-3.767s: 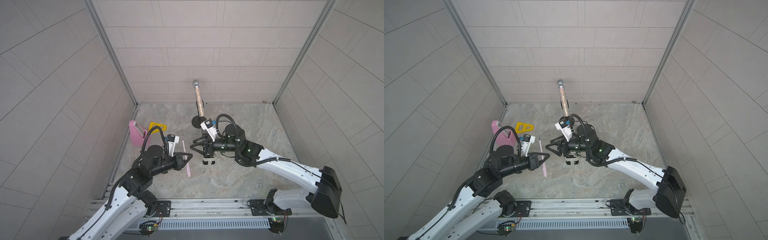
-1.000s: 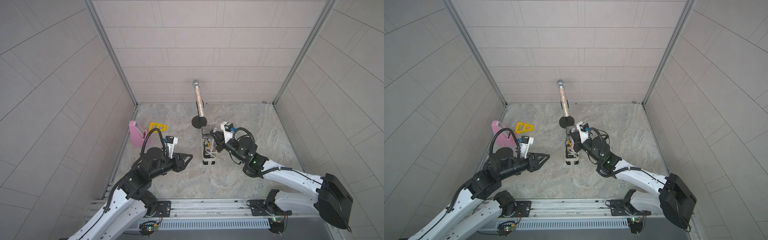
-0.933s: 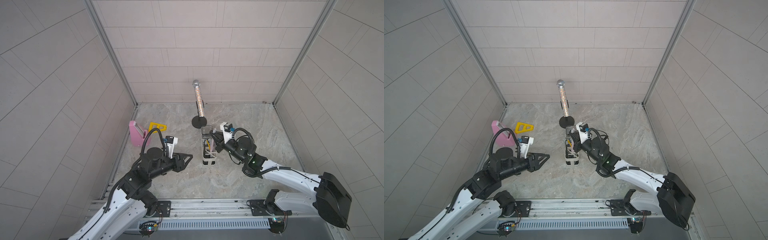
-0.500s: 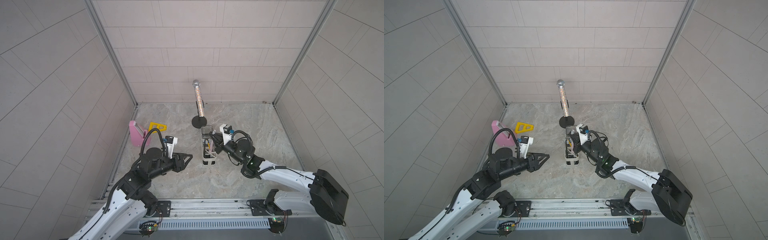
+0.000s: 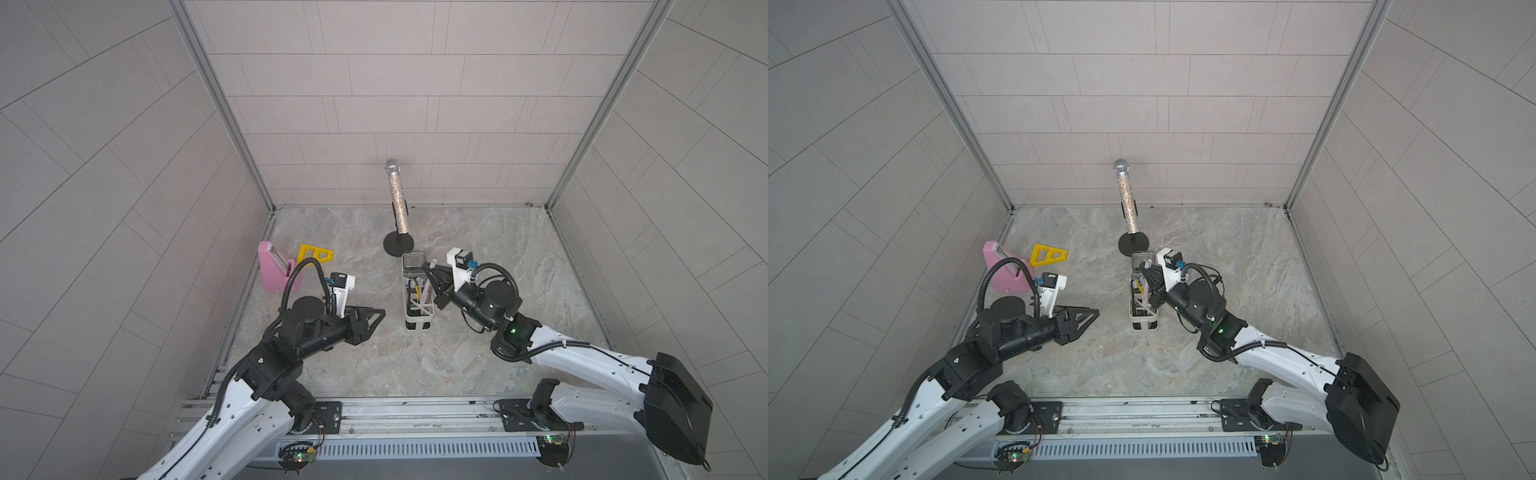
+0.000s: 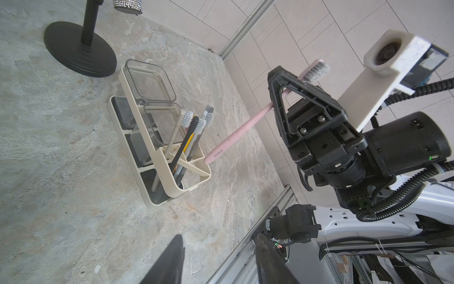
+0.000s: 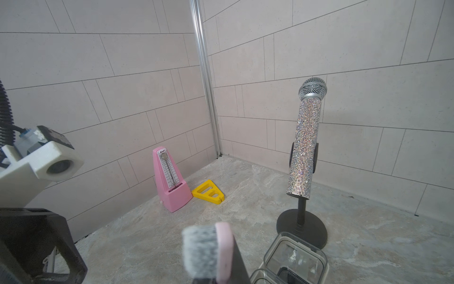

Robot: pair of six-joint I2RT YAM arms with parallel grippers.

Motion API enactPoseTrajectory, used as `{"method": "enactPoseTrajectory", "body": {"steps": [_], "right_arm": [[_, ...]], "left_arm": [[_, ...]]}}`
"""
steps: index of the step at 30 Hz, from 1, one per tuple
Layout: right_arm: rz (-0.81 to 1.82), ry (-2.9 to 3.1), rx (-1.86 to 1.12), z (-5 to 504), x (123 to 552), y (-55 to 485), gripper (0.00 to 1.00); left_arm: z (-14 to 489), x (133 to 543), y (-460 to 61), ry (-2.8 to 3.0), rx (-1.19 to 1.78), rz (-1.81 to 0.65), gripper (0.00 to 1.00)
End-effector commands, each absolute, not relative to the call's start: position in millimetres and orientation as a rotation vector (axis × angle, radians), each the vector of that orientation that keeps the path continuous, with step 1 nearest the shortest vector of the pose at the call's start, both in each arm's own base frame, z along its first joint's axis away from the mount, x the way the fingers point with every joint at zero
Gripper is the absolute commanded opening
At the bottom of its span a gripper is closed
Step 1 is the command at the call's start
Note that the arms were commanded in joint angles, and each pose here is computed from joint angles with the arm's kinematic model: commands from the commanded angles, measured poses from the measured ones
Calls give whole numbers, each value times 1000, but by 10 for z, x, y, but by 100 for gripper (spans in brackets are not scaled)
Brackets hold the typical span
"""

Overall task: Place the toothbrush into the toothbrush holder
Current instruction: Place the toothbrush in the toothbrush holder.

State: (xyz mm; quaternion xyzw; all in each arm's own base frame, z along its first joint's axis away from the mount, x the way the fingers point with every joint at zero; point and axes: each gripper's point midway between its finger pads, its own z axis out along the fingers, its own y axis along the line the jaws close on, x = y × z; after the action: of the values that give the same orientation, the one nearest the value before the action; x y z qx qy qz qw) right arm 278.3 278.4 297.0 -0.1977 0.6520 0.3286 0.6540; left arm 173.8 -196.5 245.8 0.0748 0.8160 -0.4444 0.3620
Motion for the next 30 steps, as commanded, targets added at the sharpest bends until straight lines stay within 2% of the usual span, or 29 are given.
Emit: {"method": "enactPoseTrajectory", "body": {"steps": [1,30], "right_arm": [[754,1459,-458,3006,2772,2844,2],[624,1529,-534,2256,2851,3098,2]], "left_arm": [[2518,1745,-1977,2064,207,-1155,51],[2527,1709,-1955,2062,217,-1153,51]]}}
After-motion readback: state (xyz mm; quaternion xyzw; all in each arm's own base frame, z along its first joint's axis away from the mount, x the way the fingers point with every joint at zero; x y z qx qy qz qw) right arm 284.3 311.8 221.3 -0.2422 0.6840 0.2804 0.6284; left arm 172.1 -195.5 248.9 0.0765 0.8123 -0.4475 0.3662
